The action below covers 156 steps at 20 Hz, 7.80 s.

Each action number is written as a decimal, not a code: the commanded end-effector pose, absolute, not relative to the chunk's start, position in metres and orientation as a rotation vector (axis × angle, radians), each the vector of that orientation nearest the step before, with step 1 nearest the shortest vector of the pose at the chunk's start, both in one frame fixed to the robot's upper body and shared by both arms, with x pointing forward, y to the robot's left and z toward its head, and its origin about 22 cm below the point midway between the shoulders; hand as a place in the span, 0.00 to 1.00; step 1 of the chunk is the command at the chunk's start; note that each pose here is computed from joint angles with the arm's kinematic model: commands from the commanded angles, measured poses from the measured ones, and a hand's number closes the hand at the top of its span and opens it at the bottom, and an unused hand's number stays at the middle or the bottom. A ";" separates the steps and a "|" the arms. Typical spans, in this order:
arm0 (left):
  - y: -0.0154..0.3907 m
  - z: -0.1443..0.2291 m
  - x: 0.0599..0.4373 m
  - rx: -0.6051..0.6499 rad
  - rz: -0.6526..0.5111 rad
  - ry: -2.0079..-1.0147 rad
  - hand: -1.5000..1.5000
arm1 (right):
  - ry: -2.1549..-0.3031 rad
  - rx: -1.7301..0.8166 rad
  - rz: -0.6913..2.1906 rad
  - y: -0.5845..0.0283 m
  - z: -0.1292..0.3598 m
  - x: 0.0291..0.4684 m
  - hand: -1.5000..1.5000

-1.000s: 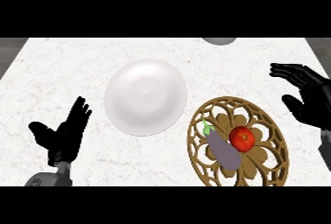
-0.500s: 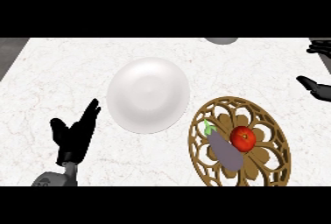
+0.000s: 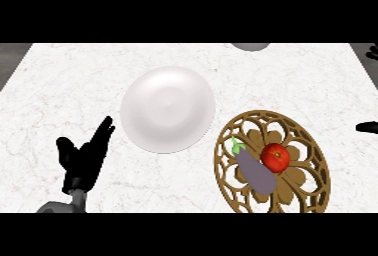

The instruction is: Pick the tomato from the placemat and place it in the plate

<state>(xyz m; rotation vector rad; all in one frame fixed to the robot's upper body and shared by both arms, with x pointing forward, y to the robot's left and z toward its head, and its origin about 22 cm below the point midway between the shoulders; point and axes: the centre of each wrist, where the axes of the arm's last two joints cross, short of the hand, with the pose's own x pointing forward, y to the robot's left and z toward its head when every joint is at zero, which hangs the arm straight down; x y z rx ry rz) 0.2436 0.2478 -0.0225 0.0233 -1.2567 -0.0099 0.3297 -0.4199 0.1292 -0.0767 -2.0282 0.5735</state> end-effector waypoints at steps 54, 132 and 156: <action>0.250 -0.025 0.233 -0.016 0.003 -1.183 0.50 | -1.367 -0.406 1.415 -0.245 0.046 0.274 0.00; 0.199 -0.029 0.255 -0.061 -0.099 -1.217 0.50 | -1.413 -1.054 0.014 -0.054 0.028 0.368 0.00; 0.251 -0.035 0.239 0.000 -0.003 -1.202 0.50 | -1.650 -0.539 -0.120 -0.042 0.001 0.226 0.00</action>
